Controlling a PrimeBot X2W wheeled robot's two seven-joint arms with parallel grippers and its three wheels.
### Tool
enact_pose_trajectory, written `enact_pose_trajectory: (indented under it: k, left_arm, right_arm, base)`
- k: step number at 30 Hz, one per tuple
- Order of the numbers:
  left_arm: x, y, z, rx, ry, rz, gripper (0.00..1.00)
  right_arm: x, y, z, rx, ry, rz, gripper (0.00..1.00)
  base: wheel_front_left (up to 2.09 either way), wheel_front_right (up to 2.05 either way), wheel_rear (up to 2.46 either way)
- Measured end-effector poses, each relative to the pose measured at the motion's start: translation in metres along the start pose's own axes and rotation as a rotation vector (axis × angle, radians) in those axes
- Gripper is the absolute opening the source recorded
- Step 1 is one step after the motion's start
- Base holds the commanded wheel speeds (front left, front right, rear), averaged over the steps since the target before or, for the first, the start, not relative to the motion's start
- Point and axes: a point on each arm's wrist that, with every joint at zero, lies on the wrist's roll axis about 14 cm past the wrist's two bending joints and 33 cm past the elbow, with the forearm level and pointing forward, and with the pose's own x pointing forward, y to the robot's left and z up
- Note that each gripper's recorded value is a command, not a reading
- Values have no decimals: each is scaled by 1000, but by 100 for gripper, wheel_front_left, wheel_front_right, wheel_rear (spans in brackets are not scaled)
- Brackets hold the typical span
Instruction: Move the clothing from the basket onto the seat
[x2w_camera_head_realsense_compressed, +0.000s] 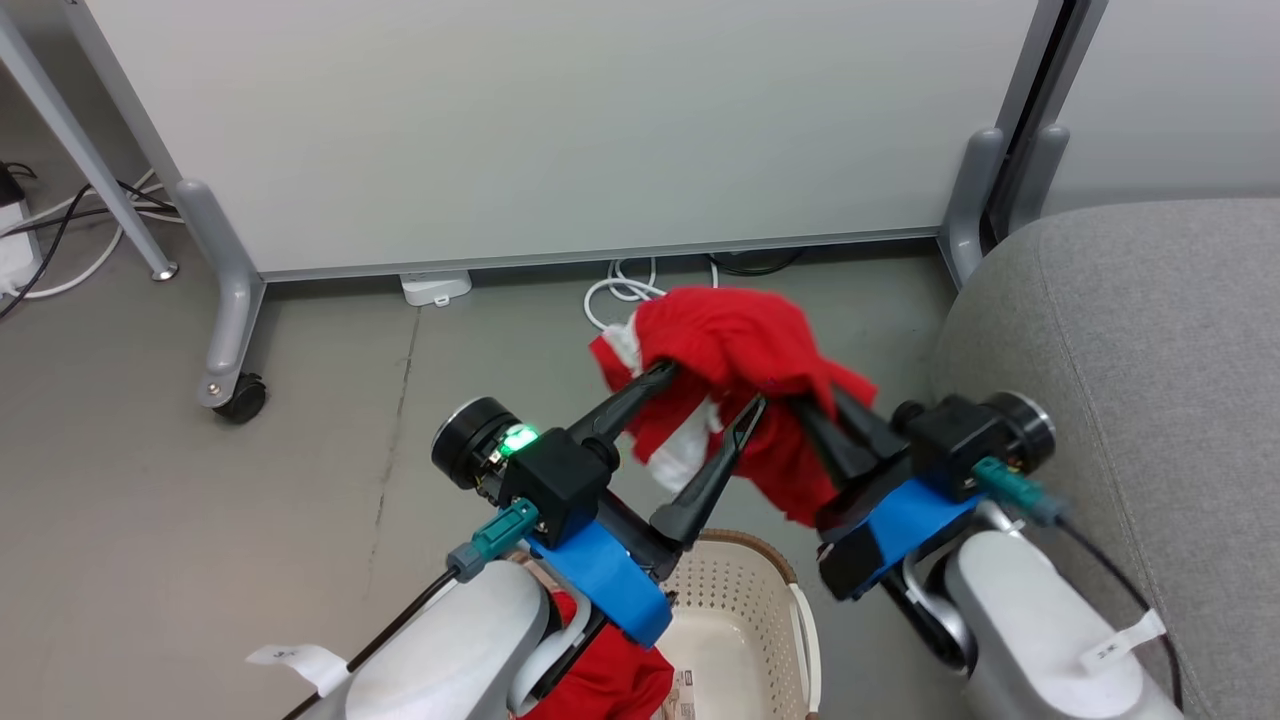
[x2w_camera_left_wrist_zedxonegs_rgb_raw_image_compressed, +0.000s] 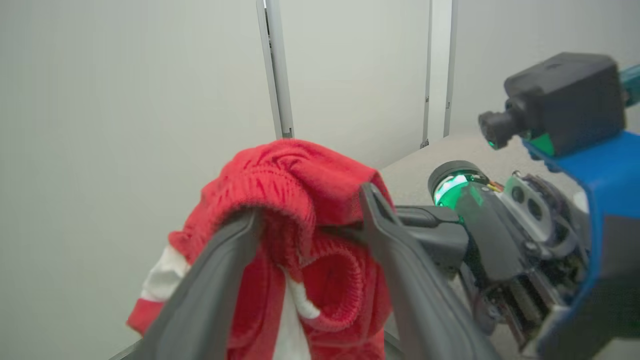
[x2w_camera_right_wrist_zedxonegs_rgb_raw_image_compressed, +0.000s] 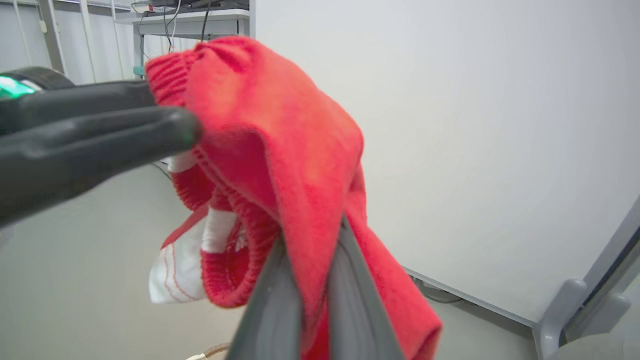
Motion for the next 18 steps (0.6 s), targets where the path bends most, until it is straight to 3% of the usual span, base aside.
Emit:
enact_pose_trajectory:
  k: [9, 18]
  left_arm:
    - [-4, 2, -22, -10, 53, 6, 100]
    - [24, -21, -36, -13, 56, -111, 100]
  right_arm:
    - [-11, -53, -4, 41, -10, -180, 0]
    - [-63, -119, -4, 22, -18, -411, 0]
  base:
    - [0, 0, 0]
    - [0, 0, 0]
